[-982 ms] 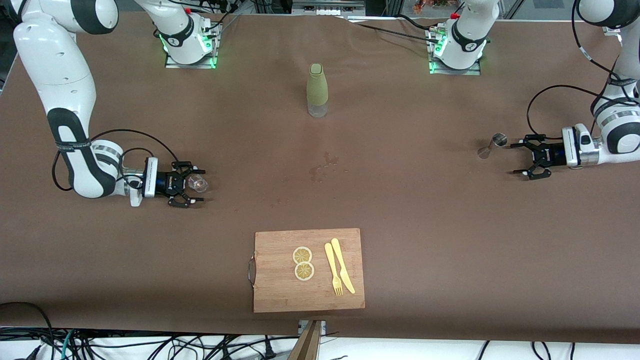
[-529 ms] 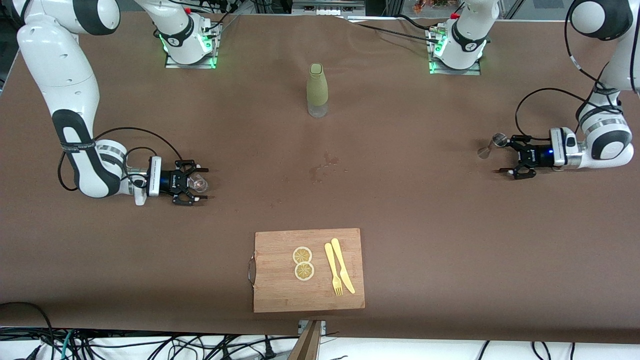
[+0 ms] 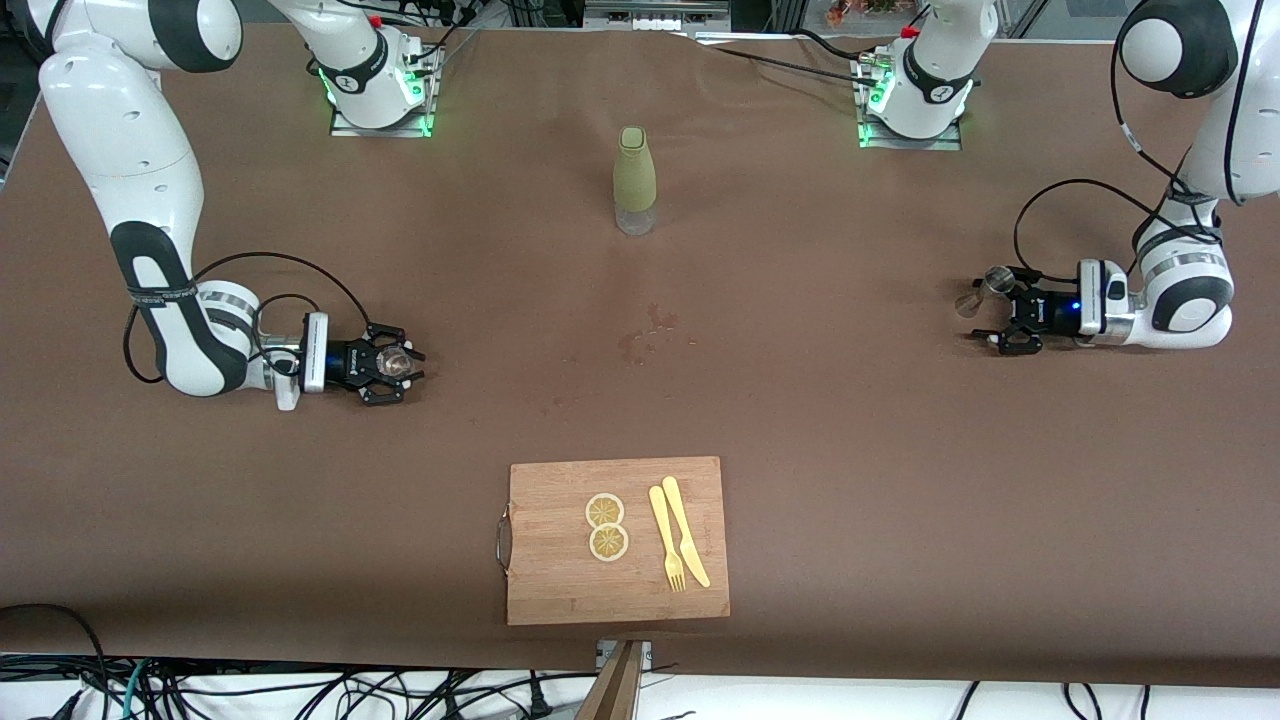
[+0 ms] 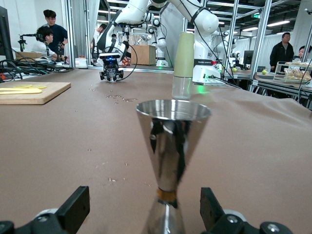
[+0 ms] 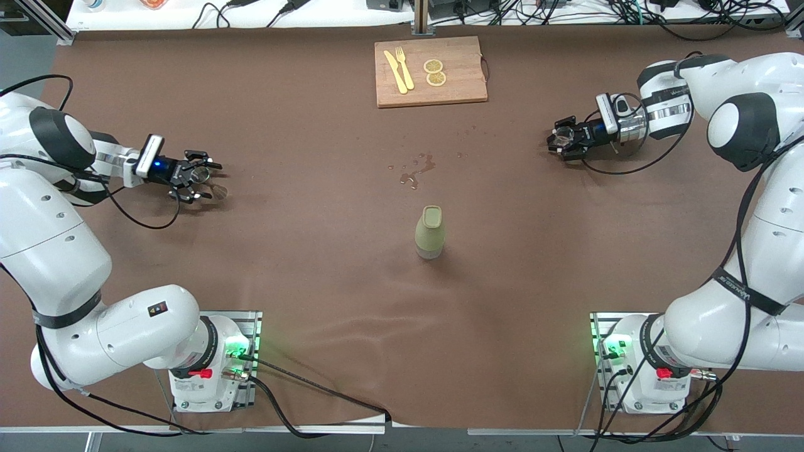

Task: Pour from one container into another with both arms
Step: 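Grasp the beaker with the right gripper while the left gripper grasps the jigger, then lift the beaker and jigger, bringing both grippers together mid-table, then pour liquid from the beaker into the jigger by tilting the right gripper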

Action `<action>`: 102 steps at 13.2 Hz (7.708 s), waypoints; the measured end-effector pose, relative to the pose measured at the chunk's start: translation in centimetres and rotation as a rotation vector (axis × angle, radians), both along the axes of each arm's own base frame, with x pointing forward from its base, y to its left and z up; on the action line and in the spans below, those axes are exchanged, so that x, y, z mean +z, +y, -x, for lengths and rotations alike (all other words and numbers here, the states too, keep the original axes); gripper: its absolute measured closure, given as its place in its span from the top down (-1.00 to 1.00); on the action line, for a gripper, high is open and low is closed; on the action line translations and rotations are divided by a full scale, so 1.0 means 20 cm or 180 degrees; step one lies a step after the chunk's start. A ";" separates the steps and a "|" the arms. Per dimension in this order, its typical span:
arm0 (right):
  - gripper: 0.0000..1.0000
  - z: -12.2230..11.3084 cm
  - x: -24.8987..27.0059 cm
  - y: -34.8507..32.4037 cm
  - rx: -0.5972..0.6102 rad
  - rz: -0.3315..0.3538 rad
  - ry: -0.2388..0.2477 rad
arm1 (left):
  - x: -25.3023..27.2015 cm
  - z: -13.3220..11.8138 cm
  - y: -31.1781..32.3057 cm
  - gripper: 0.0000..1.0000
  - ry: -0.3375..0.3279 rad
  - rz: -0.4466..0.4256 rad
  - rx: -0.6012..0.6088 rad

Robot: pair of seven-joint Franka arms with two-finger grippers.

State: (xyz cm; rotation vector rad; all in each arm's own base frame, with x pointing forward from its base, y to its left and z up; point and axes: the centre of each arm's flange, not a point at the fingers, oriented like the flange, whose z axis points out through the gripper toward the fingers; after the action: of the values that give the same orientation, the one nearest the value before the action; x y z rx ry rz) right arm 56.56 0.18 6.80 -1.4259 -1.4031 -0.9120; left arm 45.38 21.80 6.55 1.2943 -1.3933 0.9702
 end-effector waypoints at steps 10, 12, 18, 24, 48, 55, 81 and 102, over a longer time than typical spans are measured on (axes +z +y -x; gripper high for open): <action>-0.74 -0.18 0.20 0.18 0.0066 -0.0270 0.0319 | 0.02 0.04 0.03 0.30 -0.0011 0.0077 -0.0019; -0.74 -0.19 0.23 0.20 0.0093 -0.0323 0.0388 | 0.01 0.05 0.02 0.06 -0.0007 0.0092 -0.0025; -0.74 -0.20 0.36 0.21 0.0284 -0.0571 0.0394 | -0.01 0.06 0.01 -0.14 0.0011 0.0117 -0.0028; -0.74 -0.28 0.59 0.46 0.0583 -0.0472 0.0371 | 0.00 0.06 0.00 -0.42 0.0003 0.0161 -0.0048; -0.74 -0.29 0.77 1.25 0.1007 -0.0071 0.0491 | 0.32 -0.64 -1.11 -0.59 -0.0518 0.0422 0.0126; -0.74 -0.28 0.87 1.71 0.0641 0.0489 0.0753 | 0.35 -0.75 -1.77 -0.59 -0.0611 0.0399 0.0492; -0.74 -0.20 0.89 2.10 0.0125 0.1611 0.0566 | 0.14 -0.38 -2.65 -0.59 -0.0108 0.0125 0.1286; -0.74 -0.15 1.02 2.18 0.0118 0.2324 0.0401 | 0.14 -0.37 -2.66 -0.59 -0.0084 0.0138 0.1422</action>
State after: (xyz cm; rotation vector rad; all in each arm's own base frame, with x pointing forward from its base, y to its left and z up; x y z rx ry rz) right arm 59.66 43.78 27.18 -1.9324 -1.7460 -0.2648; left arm 52.79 -31.45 9.33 1.6009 -1.1139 1.3092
